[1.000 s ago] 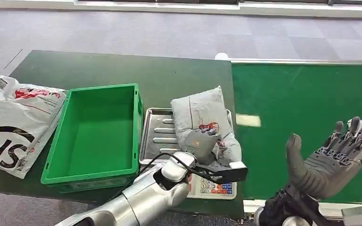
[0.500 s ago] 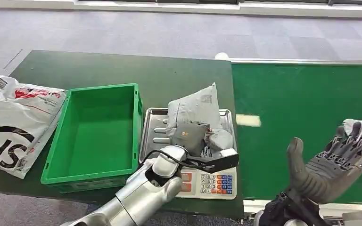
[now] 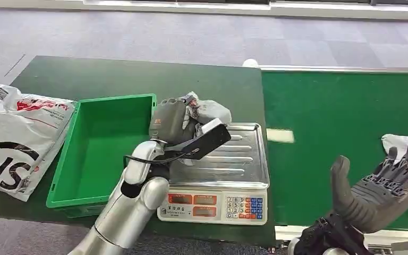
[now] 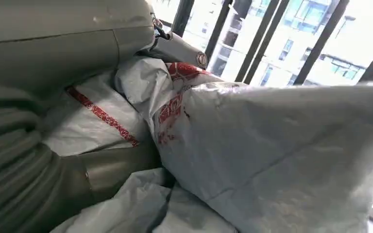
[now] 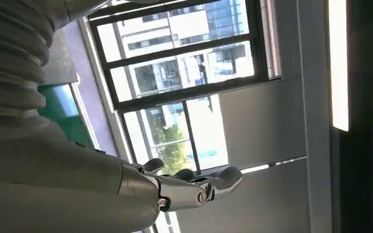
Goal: Moved the parcel from conveyor to table for the left to box.
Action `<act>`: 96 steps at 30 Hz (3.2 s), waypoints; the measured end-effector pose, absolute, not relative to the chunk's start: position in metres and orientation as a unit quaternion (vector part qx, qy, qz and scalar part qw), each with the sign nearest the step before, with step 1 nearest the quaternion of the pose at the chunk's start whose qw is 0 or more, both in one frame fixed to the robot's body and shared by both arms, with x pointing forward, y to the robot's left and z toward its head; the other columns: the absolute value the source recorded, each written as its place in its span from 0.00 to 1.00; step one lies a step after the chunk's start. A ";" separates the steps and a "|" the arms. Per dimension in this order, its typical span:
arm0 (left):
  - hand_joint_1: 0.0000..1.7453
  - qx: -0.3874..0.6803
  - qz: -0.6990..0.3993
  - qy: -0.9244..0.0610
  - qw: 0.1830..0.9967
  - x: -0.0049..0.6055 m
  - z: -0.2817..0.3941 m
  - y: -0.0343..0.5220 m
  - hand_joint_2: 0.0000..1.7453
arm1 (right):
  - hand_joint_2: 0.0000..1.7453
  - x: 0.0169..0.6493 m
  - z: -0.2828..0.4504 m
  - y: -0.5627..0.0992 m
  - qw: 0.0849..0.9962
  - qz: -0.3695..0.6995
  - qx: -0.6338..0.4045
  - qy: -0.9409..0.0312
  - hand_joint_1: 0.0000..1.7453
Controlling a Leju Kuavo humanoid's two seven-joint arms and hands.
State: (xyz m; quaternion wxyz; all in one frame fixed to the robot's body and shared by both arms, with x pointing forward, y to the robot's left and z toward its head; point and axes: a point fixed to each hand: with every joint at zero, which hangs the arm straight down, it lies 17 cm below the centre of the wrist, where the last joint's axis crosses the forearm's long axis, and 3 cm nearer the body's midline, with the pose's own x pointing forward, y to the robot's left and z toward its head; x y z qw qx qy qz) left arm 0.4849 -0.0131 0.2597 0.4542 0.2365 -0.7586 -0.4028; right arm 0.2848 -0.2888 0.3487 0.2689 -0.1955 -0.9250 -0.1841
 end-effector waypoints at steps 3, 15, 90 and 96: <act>1.00 0.238 -0.397 -0.761 0.455 0.485 0.262 -0.009 1.00 | 1.00 0.285 0.349 -0.289 0.269 -0.184 -0.195 -0.925 0.00; 1.00 0.239 -0.393 -0.763 0.455 0.485 0.265 -0.006 1.00 | 1.00 0.285 0.349 -0.289 0.269 -0.184 -0.195 -0.925 0.00; 1.00 0.240 -0.392 -0.763 0.454 0.484 0.265 -0.005 1.00 | 1.00 0.285 0.349 -0.289 0.269 -0.183 -0.196 -0.925 0.00; 1.00 0.240 -0.393 -0.763 0.454 0.485 0.265 -0.004 1.00 | 1.00 0.285 0.349 -0.289 0.269 -0.183 -0.196 -0.925 0.00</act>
